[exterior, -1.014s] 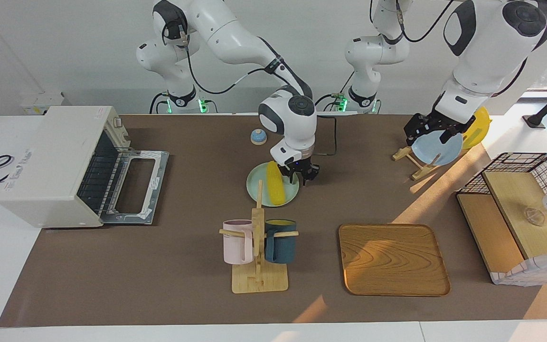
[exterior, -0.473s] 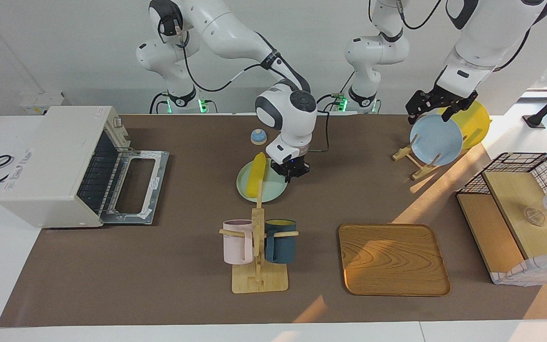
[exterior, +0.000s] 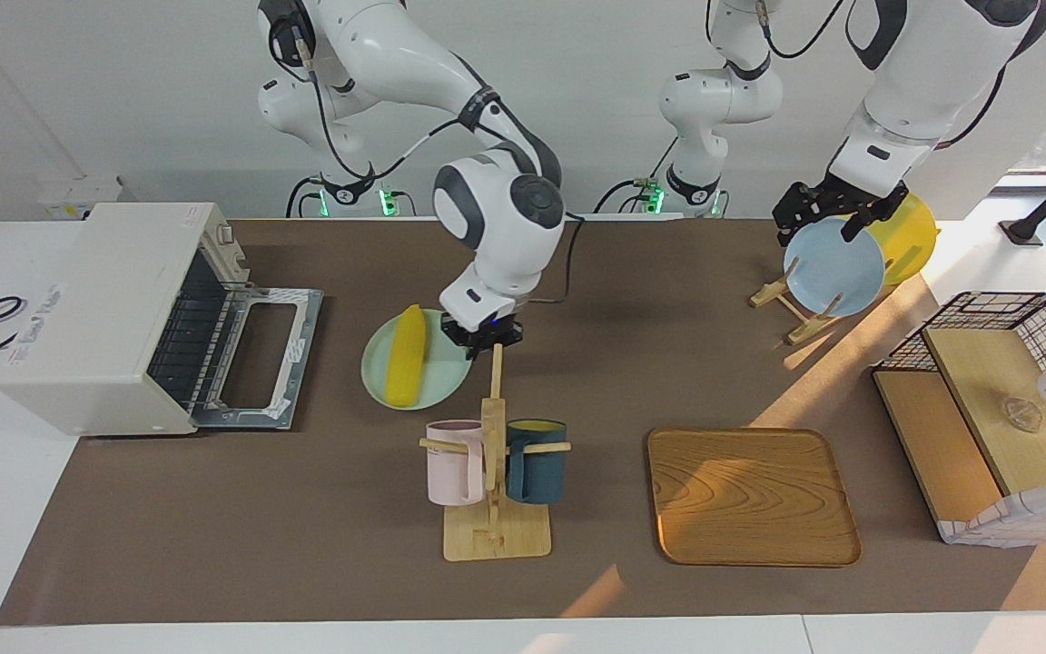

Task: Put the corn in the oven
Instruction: 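Carry the corn with the right gripper into the open oven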

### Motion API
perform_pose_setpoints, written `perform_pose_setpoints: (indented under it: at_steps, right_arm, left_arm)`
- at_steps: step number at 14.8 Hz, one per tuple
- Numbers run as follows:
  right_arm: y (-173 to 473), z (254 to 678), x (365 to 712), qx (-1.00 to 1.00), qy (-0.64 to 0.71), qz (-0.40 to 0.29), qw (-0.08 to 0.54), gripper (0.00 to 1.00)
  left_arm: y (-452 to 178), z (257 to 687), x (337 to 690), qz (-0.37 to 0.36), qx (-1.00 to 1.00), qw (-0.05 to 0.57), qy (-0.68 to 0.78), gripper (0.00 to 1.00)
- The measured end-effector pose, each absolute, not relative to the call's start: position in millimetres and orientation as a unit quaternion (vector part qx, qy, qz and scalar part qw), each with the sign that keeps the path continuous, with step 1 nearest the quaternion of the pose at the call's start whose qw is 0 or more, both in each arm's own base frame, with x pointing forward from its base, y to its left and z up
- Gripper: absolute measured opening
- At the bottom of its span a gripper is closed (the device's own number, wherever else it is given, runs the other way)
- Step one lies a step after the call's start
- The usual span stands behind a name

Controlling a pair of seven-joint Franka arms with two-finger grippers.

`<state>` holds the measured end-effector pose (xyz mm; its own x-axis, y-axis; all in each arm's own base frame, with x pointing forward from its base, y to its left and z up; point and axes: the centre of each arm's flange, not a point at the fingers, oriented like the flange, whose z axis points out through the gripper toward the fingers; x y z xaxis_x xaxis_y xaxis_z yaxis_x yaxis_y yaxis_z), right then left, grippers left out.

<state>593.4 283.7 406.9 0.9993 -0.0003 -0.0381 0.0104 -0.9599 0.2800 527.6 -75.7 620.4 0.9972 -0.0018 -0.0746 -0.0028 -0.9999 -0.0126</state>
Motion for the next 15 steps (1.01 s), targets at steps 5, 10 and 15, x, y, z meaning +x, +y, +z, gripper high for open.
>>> perform_pose_setpoints:
  at_steps: [5,10,15]
  right_arm:
    - [129,433,588,0.988,0.009,-0.06,0.14,0.03]
    - [107,418,572,0.986,0.011,-0.084,0.143,0.03]
    - [60,403,569,0.984,0.011,-0.111,0.139,0.03]
  left_arm:
    - [-75,620,527,0.037,-0.999,0.006,0.002,1.0]
    - [-76,621,528,0.034,-0.999,-0.005,0.0,1.0]
    - [-77,621,529,0.031,-0.999,-0.015,-0.001,1.0]
